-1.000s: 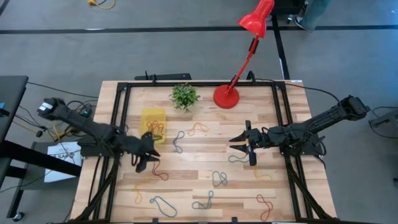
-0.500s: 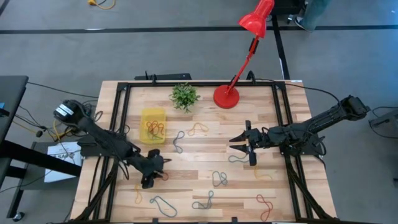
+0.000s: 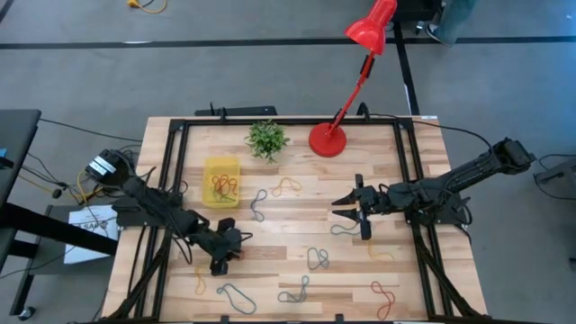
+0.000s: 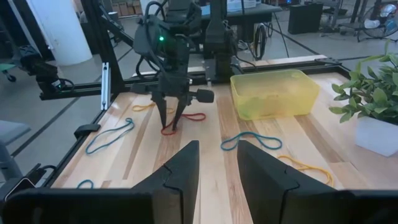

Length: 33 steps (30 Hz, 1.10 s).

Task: Pick and place items into bin
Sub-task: Put the red rubber band into the yellow bin

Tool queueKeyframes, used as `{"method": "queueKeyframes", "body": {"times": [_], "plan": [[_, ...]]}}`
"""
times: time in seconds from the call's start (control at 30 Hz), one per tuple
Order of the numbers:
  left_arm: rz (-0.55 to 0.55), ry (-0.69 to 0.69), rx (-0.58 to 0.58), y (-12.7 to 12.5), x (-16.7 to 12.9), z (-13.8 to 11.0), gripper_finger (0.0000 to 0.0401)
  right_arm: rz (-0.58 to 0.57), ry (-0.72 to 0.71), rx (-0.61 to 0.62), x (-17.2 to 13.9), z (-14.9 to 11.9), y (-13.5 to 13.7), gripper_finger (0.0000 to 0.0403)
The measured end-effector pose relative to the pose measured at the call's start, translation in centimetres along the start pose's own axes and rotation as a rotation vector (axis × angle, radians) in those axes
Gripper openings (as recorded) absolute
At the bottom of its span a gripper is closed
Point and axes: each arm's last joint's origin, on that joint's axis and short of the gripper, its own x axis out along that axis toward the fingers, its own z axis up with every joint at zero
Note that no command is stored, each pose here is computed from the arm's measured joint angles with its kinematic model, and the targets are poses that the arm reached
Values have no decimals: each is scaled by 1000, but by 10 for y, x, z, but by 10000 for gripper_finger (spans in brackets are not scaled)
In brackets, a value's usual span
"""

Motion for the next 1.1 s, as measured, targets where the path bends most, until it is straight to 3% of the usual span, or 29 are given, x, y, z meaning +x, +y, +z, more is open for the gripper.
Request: {"method": "queueKeyframes", "body": {"times": [0.73, 0.9, 1.1], "plan": [[-88, -11, 105, -26, -3, -14, 90, 0, 0, 0, 0, 0, 0, 103], [-1, -17, 230, -27, -1, -22, 90, 0, 0, 0, 0, 0, 0, 103], [63, -15, 246, -27, 9, -27, 90, 1, 0, 0, 0, 0, 0, 103]]}}
